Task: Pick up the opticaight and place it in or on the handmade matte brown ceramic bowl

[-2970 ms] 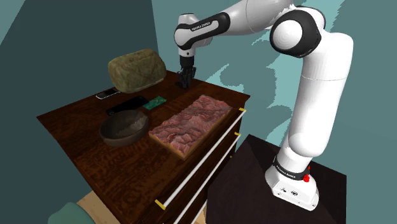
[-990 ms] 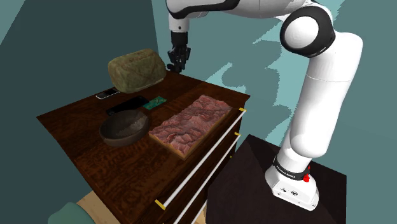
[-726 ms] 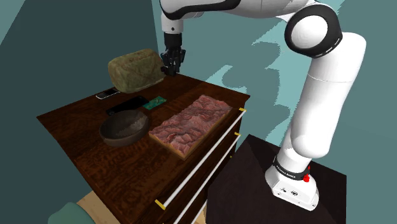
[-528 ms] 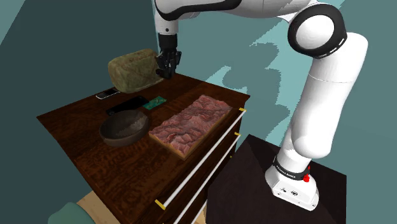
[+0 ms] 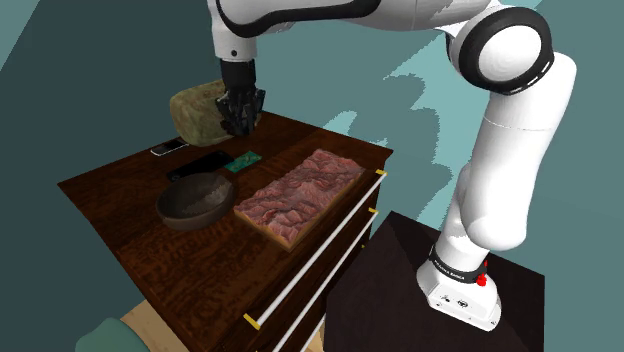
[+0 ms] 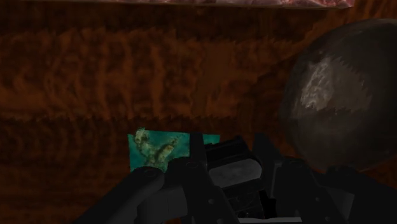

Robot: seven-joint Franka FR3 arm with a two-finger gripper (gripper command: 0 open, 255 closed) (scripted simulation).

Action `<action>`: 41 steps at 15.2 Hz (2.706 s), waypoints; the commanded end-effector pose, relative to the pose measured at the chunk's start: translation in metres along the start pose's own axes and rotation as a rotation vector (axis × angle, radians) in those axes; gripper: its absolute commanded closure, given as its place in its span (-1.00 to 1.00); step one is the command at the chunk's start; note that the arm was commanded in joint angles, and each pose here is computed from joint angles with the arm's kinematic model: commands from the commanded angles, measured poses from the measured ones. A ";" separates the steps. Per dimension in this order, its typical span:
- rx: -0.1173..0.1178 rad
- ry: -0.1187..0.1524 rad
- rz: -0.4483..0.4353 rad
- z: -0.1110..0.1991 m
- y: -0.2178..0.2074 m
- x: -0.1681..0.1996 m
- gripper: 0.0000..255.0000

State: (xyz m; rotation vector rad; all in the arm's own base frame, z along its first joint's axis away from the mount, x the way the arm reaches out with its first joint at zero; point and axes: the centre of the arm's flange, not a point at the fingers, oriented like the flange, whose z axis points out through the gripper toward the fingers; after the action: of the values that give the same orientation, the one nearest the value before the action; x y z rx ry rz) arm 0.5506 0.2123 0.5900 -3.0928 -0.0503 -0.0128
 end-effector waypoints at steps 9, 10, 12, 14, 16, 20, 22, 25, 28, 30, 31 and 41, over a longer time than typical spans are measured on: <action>0.000 0.000 0.001 0.008 -0.132 -0.028 1.00; 0.000 0.000 0.001 0.008 -0.145 -0.030 1.00; 0.000 0.000 0.001 0.009 -0.162 -0.034 1.00; 0.000 0.000 0.001 0.019 -0.161 -0.034 1.00; 0.000 0.000 0.001 0.030 -0.161 -0.034 1.00; 0.000 0.000 0.001 0.051 -0.160 -0.034 1.00; 0.000 0.000 0.001 0.062 -0.159 -0.034 1.00; 0.000 0.000 0.001 0.083 -0.158 -0.034 1.00; 0.000 0.000 0.001 0.083 -0.158 -0.034 1.00; 0.000 0.000 0.001 0.083 -0.158 -0.034 1.00; 0.000 0.000 0.001 0.083 -0.158 -0.034 1.00; 0.000 0.000 0.001 0.056 -0.158 -0.034 -1.00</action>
State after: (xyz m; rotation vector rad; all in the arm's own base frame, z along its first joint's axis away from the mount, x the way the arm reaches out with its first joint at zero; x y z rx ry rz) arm 0.5114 0.3741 0.5311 -3.0922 -0.0480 -0.0145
